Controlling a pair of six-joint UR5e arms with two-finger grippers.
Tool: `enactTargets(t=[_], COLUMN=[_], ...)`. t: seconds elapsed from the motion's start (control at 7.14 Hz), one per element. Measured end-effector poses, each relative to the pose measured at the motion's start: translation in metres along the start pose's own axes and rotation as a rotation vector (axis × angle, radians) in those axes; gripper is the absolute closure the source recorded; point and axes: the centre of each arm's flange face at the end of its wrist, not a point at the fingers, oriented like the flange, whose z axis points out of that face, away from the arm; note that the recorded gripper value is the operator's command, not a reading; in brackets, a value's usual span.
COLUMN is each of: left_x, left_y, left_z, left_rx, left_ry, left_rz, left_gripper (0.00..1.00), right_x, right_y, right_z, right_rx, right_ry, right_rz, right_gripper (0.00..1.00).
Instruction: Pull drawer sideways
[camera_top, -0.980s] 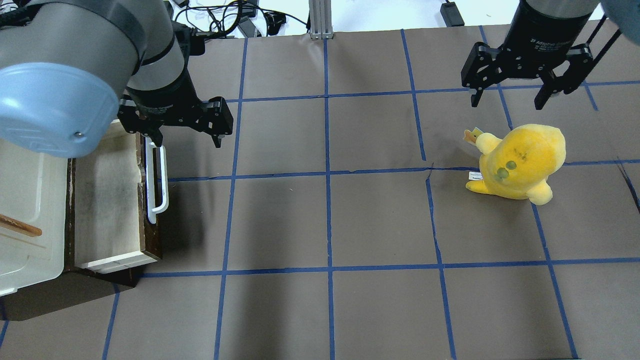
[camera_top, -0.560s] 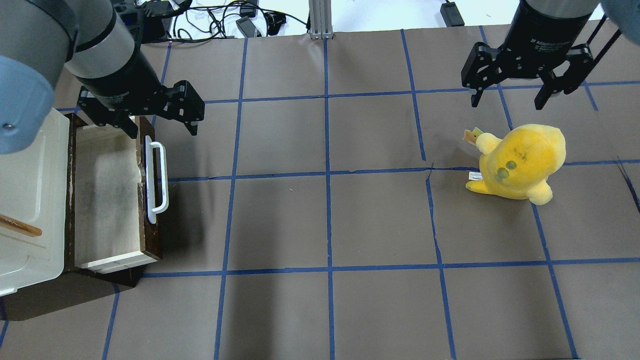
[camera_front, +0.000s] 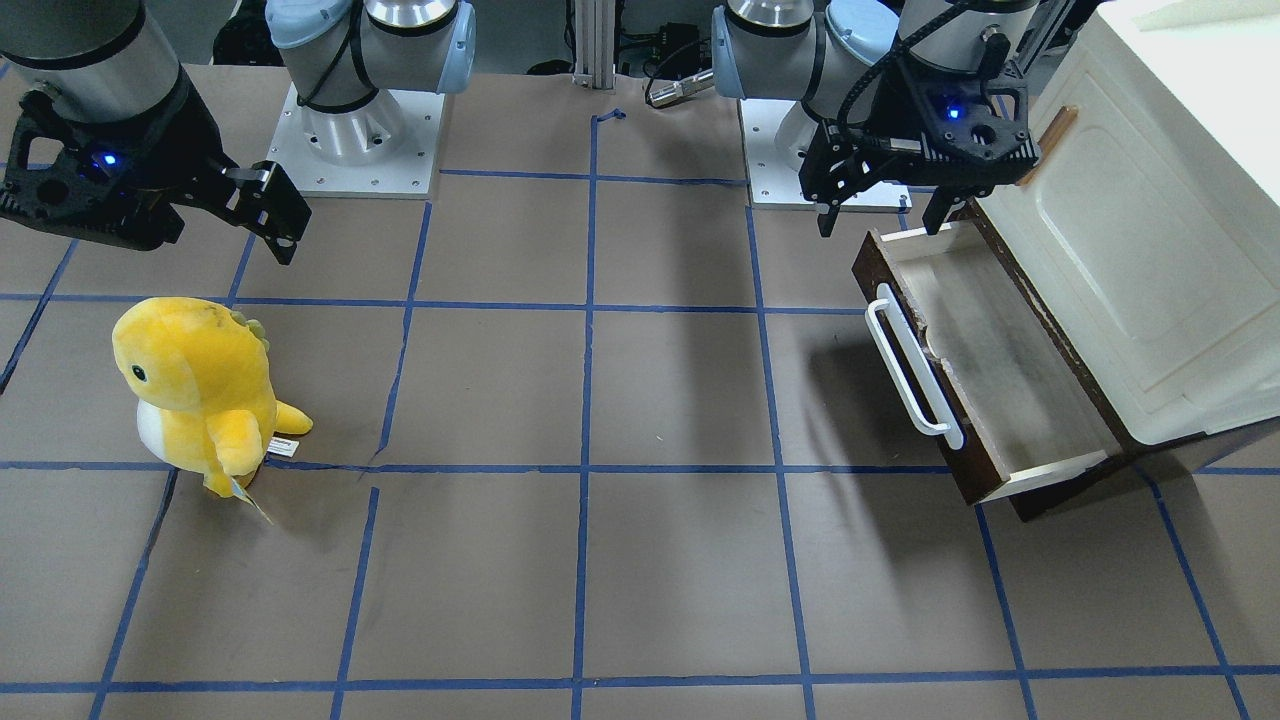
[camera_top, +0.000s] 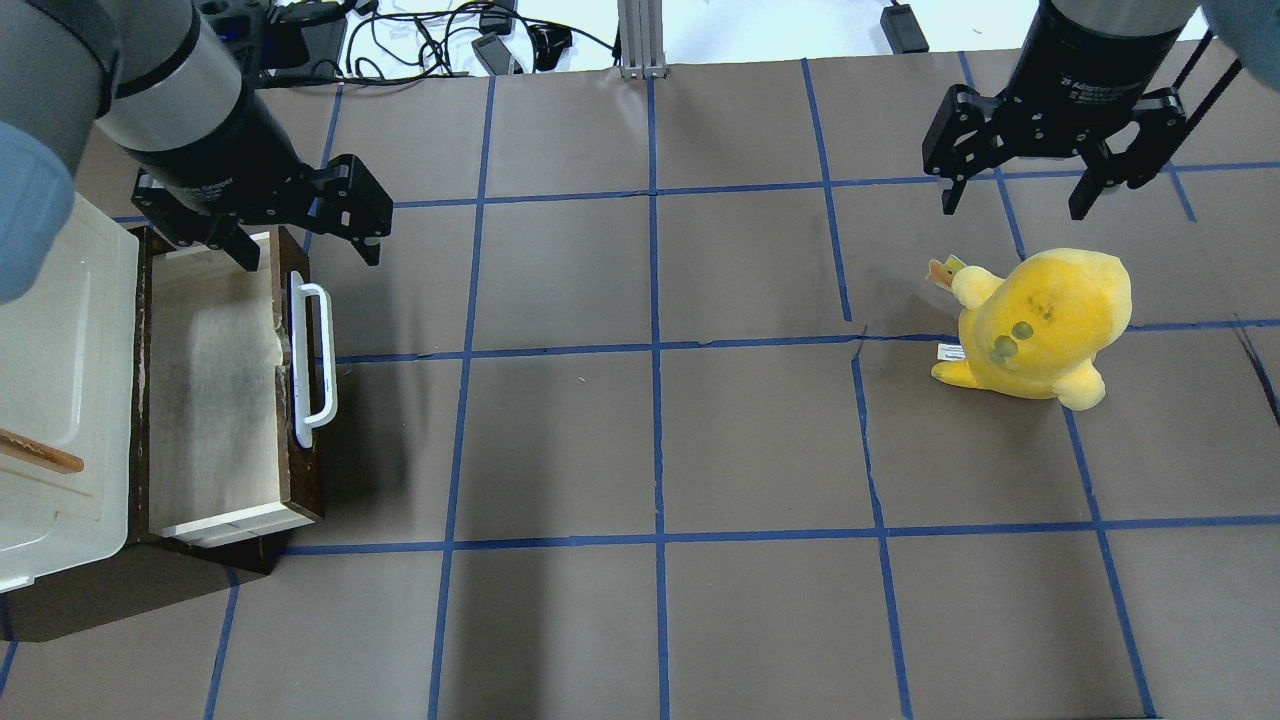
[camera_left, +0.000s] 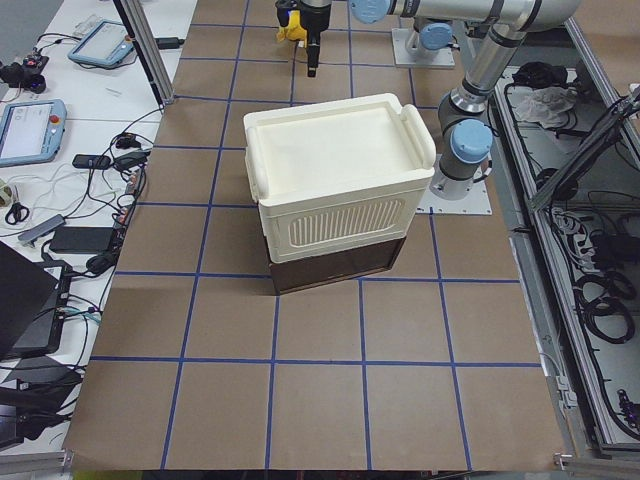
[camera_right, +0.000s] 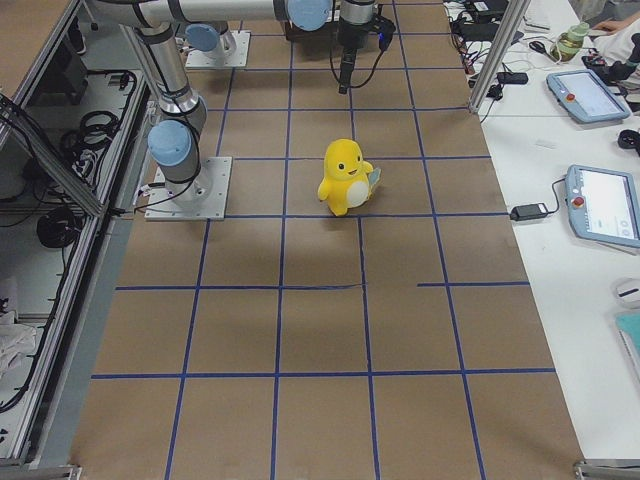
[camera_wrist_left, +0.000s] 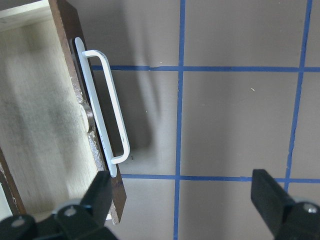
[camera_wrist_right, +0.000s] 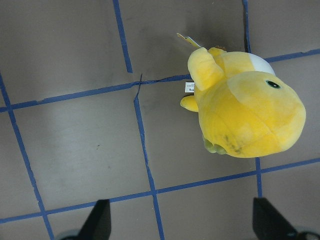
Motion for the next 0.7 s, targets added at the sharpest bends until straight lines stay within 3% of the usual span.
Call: enactTargets(t=[0.7], left_x=[0.0002], left_y=[0.0028], left_z=[-0.0036], left_rx=[0.008], left_ry=[0.004], left_rz=[-0.035], left_gripper=[0.00], right_x=[0.0004], right_y=[-0.0001], right_z=[0.0001], right_rx=[0.000], right_ry=[0.000], right_rz=[0.001], right_gripper=[0.00])
